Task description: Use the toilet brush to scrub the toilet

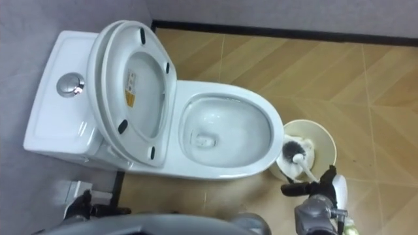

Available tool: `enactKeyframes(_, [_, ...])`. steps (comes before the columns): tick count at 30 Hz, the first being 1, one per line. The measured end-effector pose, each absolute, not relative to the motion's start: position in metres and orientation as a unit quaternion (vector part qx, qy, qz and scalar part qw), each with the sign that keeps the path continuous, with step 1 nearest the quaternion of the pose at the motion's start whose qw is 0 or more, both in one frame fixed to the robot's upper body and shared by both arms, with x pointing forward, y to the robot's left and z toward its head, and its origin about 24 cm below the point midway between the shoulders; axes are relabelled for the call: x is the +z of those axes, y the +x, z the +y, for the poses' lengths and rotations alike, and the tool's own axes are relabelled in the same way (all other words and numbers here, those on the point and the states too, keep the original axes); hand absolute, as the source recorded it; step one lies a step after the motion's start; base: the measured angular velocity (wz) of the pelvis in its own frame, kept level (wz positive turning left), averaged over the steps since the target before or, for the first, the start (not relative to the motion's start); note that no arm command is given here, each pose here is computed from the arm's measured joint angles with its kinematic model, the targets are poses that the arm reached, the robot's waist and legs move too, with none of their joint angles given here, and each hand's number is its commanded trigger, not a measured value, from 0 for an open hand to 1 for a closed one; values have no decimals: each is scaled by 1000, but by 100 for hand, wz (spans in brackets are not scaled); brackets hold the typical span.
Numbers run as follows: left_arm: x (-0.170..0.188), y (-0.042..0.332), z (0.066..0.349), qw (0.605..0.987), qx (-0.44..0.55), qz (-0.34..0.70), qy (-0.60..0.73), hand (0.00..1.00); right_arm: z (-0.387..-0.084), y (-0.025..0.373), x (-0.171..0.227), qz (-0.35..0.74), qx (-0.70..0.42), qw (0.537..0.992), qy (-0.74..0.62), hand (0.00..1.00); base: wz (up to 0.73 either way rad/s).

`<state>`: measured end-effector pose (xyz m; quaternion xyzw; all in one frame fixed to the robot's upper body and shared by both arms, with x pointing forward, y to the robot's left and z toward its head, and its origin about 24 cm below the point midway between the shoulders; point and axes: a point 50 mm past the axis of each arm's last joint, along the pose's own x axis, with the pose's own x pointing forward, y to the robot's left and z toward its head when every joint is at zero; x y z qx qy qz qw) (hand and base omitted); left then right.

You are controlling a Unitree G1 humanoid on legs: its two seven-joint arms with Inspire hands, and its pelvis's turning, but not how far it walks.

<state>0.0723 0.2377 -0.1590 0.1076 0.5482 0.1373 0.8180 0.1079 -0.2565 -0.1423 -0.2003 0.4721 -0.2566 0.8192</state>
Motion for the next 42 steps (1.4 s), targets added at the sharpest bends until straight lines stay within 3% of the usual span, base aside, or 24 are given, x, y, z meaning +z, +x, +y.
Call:
enactKeyframes(10, [-156, 88, 237, 834, 120, 525, 120, 0, -267, 117, -139, 469, -274, 809, -224, 0, 0])
enactKeyframes(21, [-139, 152, 227, 870, 53, 463, 161, 0, -307, 181, -100, 409, -311, 818, -259, 0, 6])
enactKeyframes(30, [-116, 202, 209, 908, 28, 396, 133, 0, -327, 194, -82, 405, -302, 801, -320, 0, 5])
enactKeyframes(42, [-83, 234, 198, 944, 1, 308, 114, 0, -353, 186, -74, 443, -305, 787, -302, 0, 11])
